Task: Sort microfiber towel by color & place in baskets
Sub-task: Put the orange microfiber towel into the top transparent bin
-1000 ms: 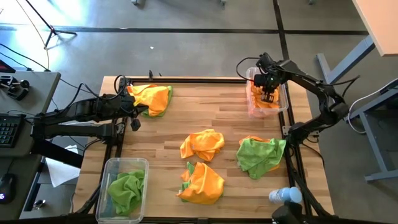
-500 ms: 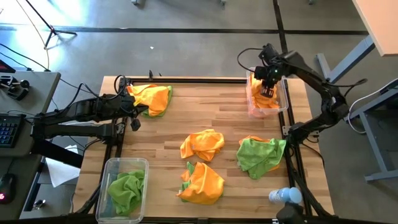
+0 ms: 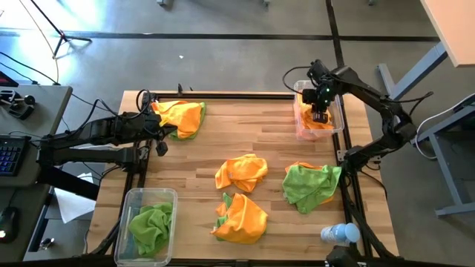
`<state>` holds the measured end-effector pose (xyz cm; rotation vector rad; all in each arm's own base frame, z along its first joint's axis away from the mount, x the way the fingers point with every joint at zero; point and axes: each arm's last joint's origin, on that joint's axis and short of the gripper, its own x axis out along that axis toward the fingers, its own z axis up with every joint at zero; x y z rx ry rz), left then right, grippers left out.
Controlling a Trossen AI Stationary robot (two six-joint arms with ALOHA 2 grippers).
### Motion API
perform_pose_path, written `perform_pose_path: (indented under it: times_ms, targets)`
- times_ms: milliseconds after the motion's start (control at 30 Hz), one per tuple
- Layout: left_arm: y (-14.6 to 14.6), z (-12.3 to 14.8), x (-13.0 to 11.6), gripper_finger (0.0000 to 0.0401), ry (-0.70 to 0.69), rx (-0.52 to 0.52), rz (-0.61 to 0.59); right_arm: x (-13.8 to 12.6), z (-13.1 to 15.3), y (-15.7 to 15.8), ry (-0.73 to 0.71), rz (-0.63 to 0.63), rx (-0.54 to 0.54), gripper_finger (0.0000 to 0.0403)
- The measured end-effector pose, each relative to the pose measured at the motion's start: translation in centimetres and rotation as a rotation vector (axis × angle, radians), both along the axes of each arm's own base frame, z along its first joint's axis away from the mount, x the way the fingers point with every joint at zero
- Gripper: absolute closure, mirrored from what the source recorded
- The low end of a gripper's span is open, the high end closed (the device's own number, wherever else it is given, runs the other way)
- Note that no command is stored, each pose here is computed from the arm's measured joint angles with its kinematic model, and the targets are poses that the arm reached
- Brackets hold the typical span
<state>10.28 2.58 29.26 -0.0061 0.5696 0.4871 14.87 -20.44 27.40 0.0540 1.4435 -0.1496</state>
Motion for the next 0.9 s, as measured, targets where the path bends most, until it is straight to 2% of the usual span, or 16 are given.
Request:
perform_pose_path:
  times_ms: [233,367,500,667,900]
  targets:
    - [0.0,0.0,0.0,0.0401,-0.009,-0.014,0.01,-0.4,-3.1,0.3,0.066,-0.034,0.002,0.0396]
    - [0.0,0.0,0.0,0.0401,-0.009,-0.014,0.01,-0.6,-4.9,0.6,0.073,-0.039,0.012,0.0374]
    - [0.0,0.0,0.0,0.0401,-0.009,-0.014,0.01,-0.8,-6.3,0.9,0.05,-0.135,0.026,0.0343]
    - [0.0,0.0,0.0,0.0401,-0.009,-0.014,0.01,-0.9,-6.6,0.5,0.049,-0.186,0.011,0.029]
    - [0.0,0.0,0.0,0.0401,-0.009,-0.014,0.01,-0.5,-4.5,-0.2,0.017,-0.208,-0.026,0.0219]
